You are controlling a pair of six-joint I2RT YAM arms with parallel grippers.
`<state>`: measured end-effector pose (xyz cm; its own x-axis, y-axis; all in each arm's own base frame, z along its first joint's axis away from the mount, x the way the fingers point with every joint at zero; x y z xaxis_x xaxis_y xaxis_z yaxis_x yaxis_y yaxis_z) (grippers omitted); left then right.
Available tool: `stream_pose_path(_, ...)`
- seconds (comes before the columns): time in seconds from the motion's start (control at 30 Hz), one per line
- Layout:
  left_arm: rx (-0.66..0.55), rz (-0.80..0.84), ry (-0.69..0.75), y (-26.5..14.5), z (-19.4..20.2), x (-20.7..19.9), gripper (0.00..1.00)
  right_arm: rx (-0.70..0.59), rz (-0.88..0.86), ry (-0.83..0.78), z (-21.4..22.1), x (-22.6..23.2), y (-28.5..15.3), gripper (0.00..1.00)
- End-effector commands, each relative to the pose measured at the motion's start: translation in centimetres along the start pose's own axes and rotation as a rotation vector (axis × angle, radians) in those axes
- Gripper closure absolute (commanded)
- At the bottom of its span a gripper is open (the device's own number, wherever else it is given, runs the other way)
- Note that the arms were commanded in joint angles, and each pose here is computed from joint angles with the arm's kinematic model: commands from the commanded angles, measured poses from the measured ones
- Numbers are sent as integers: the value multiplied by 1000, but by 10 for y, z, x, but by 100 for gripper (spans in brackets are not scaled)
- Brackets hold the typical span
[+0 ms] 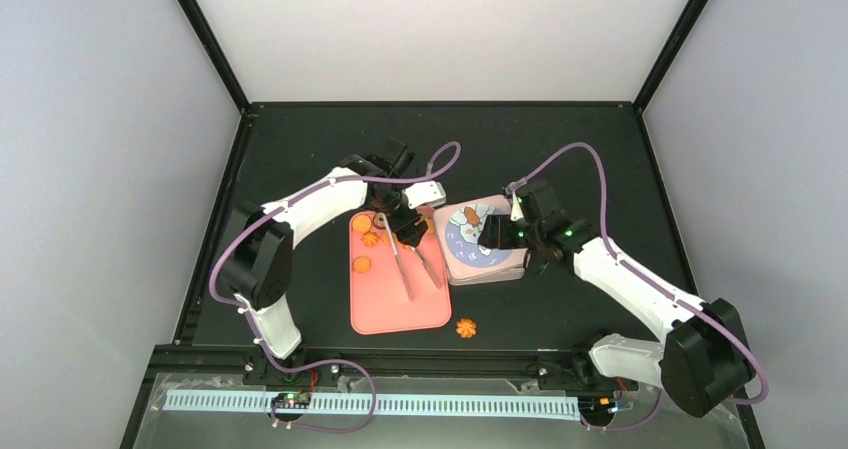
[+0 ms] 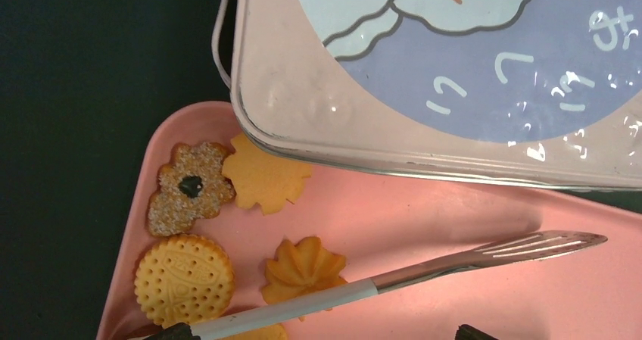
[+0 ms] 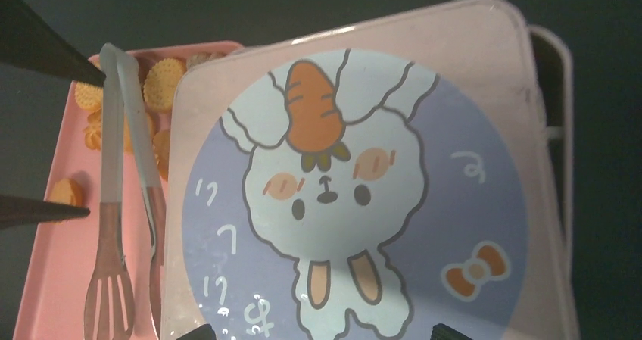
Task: Pack the cookies
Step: Rotate the box lid on the packing box.
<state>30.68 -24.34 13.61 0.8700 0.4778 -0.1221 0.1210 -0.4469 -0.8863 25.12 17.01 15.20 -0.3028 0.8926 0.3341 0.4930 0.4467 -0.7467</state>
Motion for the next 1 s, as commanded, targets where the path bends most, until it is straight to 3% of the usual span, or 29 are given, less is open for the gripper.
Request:
stream_pose_path(0.0,20,6,2,4,5,-2,10,-56,66,-52,-20,0,-17,23)
stream_pose_path(0.13,-18,-20,19,-17,0,-2,8,-97,70,-61,-32,2,-30,19)
stream_pose_path(0.23,-48,-40,20,-30,-4,-1,2,-137,70,-66,-38,3,-41,14)
stream_pose_path(0.43,-76,-17,2,-42,-6,-5,1,-134,91,-76,-39,-4,-43,7)
stream_pose_path(0.7,-65,12,6,-26,-8,-5,1,-60,97,-58,-19,-17,-23,10)
stream_pose_path(0.97,-21,-23,28,4,-24,8,2,-9,154,-15,7,-32,-17,20)
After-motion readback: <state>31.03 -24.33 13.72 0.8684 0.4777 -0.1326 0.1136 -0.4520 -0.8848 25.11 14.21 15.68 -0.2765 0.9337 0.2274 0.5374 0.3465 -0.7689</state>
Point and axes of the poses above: each gripper's point midway between its finger pads, its own y axis out along the fingers, its own x axis along the line the jaws close on, z = x × y, the point moved 4 cm from there along -y, back along the fingers, and after that the axes turned 6 degrees about -y, right-handed, at the moved point
